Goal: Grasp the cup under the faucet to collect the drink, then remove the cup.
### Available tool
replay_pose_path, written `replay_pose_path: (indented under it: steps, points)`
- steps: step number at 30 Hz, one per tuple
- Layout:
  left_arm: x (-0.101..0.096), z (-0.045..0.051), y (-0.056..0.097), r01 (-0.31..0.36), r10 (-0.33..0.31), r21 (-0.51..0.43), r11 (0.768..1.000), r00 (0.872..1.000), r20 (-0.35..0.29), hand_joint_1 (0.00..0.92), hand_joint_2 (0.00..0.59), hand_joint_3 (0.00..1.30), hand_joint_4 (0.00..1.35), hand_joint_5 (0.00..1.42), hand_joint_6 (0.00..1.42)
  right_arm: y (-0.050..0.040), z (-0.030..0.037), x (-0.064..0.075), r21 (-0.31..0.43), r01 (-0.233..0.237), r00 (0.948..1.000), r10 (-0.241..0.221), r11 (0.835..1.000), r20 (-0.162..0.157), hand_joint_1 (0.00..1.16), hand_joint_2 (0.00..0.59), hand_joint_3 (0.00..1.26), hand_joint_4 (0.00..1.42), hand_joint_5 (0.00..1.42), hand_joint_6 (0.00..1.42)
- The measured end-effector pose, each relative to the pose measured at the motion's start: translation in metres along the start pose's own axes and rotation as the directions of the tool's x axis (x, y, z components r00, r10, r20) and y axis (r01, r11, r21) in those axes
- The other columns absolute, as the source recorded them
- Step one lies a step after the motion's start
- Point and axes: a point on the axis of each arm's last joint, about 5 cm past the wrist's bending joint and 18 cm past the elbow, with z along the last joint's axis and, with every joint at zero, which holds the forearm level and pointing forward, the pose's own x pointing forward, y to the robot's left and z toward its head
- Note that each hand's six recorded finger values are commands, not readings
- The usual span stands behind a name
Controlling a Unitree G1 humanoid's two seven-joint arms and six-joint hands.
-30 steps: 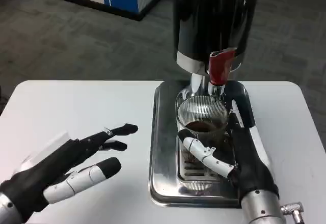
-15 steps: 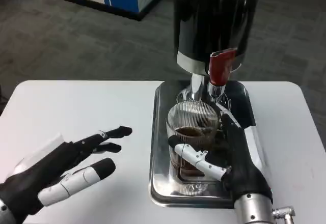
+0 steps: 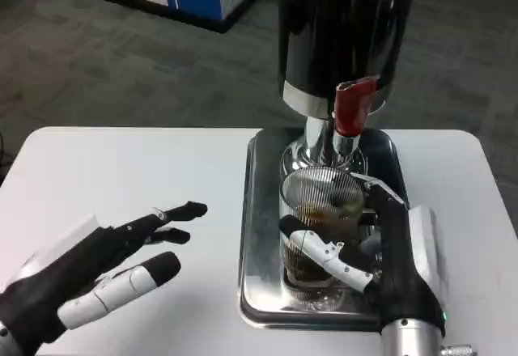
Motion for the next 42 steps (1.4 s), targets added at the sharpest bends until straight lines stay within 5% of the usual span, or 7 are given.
replay_pose_path:
  steps: [8,14,20,23,28,34,42]
  points:
    - [0.004,0.0008,0.003,-0.006,0.006,0.005,1.0,1.0,0.011,0.0,0.069,0.18,0.09,0.18,0.11,-0.004,-0.0062,-0.005,0.002,0.056,0.9984,-0.056,0.998,-0.003,0.82,0.172,0.87,1.08,1.32,1.42]
    - [0.011,0.0029,0.008,-0.015,0.015,0.015,1.0,0.999,0.032,0.0,0.07,0.18,0.09,0.18,0.11,-0.0112,-0.0085,-0.01,0.014,0.09,0.9959,-0.09,0.996,-0.008,0.85,0.166,0.95,1.16,1.4,1.42]
    - [0.017,0.005,0.012,-0.023,0.022,0.022,0.999,0.998,0.052,0.0,0.07,0.18,0.09,0.18,0.11,-0.0312,-0.0041,-0.014,0.037,0.104,0.9937,-0.106,0.994,0.039,0.86,0.152,1.0,1.21,1.42,1.42]
    - [0.019,0.0053,0.012,-0.023,0.022,0.022,0.999,0.998,0.057,0.0,0.07,0.18,0.09,0.18,0.11,-0.0396,-0.0033,-0.02,0.048,0.101,0.994,-0.102,0.994,0.038,0.86,0.151,1.01,1.21,1.42,1.42]
    - [0.025,0.0082,0.013,-0.019,0.017,0.027,0.999,0.997,0.079,0.0,0.07,0.18,0.09,0.17,0.11,-0.057,-0.0009,-0.026,0.026,0.069,0.9948,-0.071,0.997,0.074,0.86,0.151,1.02,1.21,1.42,1.42]
    - [0.027,0.0114,0.015,-0.022,0.019,0.036,0.999,0.995,0.094,0.0,0.071,0.18,0.09,0.17,0.11,-0.0748,-0.0072,-0.032,-0.015,0.052,0.9972,-0.051,0.999,0.055,0.86,0.167,1.04,1.25,1.42,1.42]
    - [0.029,0.023,0.016,-0.021,0.013,0.06,0.998,0.991,0.135,0.0,0.062,0.18,0.09,0.17,0.11,-0.0948,-0.0036,-0.041,0.0,0.057,0.996,-0.057,0.998,0.068,0.86,0.169,1.06,1.28,1.42,1.42]
